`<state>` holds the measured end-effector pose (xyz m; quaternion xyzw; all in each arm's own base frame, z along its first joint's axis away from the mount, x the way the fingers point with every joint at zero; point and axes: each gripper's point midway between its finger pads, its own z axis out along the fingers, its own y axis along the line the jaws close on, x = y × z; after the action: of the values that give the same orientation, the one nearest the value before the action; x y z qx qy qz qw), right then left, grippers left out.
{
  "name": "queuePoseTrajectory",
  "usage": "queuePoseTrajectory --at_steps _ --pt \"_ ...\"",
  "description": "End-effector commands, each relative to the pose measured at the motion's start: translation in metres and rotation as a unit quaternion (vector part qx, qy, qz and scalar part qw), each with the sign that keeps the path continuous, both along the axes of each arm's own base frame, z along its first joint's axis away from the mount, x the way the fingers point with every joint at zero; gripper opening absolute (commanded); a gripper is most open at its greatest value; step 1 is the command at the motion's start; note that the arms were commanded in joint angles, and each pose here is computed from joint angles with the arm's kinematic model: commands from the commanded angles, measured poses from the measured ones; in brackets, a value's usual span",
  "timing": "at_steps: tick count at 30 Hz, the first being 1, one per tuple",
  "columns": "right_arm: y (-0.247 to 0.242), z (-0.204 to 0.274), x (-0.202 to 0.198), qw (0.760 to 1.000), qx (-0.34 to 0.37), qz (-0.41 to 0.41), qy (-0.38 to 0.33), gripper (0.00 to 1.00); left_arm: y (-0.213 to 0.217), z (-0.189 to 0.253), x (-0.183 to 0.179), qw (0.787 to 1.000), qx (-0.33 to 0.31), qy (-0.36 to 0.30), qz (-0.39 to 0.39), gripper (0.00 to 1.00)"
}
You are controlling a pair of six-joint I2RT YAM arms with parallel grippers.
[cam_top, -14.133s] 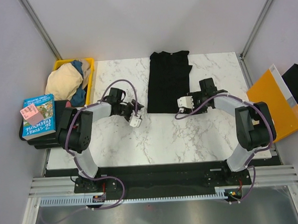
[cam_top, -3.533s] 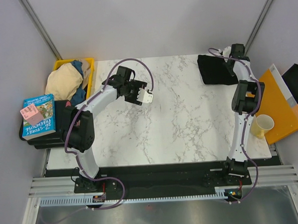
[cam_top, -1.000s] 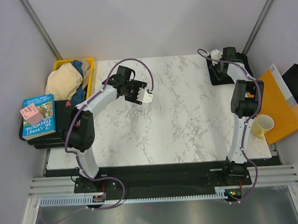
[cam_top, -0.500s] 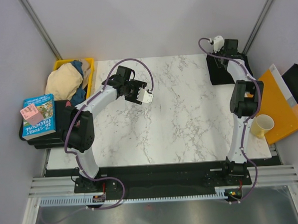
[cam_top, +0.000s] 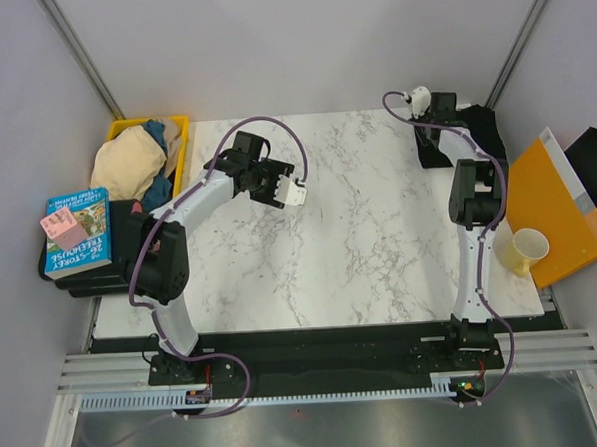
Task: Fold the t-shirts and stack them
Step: Put the neatly folded tshirt into the corner of the board with the right arm
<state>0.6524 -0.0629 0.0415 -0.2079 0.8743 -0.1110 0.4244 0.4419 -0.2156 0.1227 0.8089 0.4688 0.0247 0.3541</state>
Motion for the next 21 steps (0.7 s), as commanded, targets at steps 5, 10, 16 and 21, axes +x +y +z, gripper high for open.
queuePoseTrajectory --at_steps 5,10,16,21 --pt "-0.005 0.064 0.004 0.997 0.0 -0.053 -0.062 0.0 -0.004 0.034 0.011 0.997 -0.057 -0.007 0.052 0.67" --pt "-0.005 0.165 -0.01 0.989 0.006 -0.063 -0.134 0.04 -0.008 0.076 0.041 0.969 -0.179 -0.013 0.173 0.75" --pt "0.03 0.251 -0.054 0.985 0.047 -0.013 -0.164 0.98 0.01 0.144 0.063 0.909 -0.315 0.008 0.271 1.0" --pt "0.082 0.259 -0.118 0.987 0.096 0.035 -0.124 0.98 0.037 0.183 0.068 0.845 -0.386 0.021 0.371 1.0"
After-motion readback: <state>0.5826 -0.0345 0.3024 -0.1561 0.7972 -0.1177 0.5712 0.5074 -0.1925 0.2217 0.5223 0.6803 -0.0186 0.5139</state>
